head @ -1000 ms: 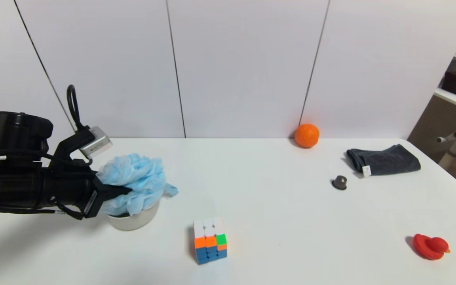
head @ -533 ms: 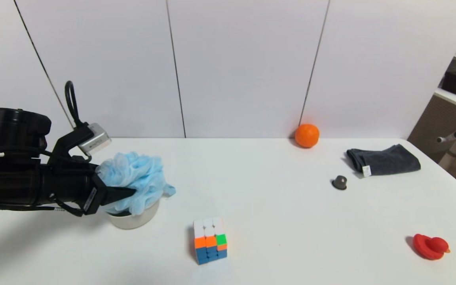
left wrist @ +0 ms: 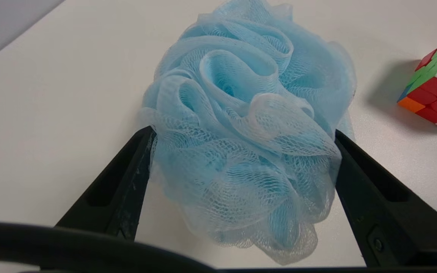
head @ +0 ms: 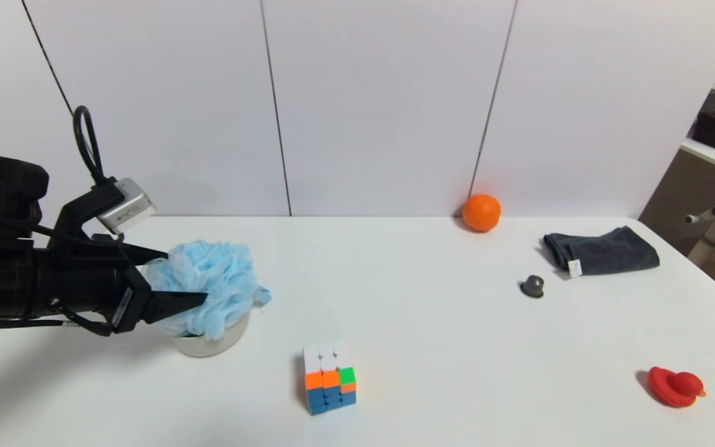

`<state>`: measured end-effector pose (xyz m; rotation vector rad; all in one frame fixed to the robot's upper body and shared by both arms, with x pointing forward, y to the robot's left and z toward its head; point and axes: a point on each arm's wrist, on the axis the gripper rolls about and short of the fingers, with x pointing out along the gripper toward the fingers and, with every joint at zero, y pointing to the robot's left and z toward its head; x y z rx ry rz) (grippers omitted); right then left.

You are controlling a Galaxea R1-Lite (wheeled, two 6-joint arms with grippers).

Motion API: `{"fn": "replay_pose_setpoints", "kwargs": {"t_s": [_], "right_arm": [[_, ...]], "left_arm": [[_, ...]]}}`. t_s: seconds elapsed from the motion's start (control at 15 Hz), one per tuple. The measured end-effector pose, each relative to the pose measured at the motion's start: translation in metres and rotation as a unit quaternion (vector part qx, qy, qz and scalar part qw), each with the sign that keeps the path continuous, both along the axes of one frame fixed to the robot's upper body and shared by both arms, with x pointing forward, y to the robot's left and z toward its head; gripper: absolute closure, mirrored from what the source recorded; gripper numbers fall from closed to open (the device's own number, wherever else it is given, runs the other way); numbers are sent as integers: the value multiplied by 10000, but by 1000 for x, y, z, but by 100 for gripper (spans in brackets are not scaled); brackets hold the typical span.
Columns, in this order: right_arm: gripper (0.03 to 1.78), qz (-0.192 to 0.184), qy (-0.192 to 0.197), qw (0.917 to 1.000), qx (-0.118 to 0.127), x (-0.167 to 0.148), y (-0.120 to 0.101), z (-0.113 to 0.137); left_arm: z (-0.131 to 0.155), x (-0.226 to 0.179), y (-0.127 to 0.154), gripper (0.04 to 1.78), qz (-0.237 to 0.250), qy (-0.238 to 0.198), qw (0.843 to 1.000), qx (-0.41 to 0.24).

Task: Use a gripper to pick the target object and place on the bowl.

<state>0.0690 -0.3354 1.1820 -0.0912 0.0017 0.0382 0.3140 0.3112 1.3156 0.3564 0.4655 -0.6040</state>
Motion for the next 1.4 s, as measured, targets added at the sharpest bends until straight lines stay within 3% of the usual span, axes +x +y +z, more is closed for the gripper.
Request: {"fn": "replay_pose_setpoints", "kwargs": {"t_s": [0.67, 0.93, 1.13, 1.4], "right_arm": [[10, 0, -2, 10000, 0, 0, 0, 0], [10, -5, 0, 10000, -2, 0, 0, 0], [10, -2, 0, 10000, 0, 0, 0, 0], [10, -3, 0, 10000, 2, 0, 0, 0]], "left_arm": [[62, -58, 5, 16, 228, -1284, 9906, -402], [82, -106, 14, 15, 808, -1924, 9759, -639], [76, -148, 19, 14, 1250, -2260, 9629, -776], [40, -198, 17, 13, 1511, -2439, 9528, -994]]}}
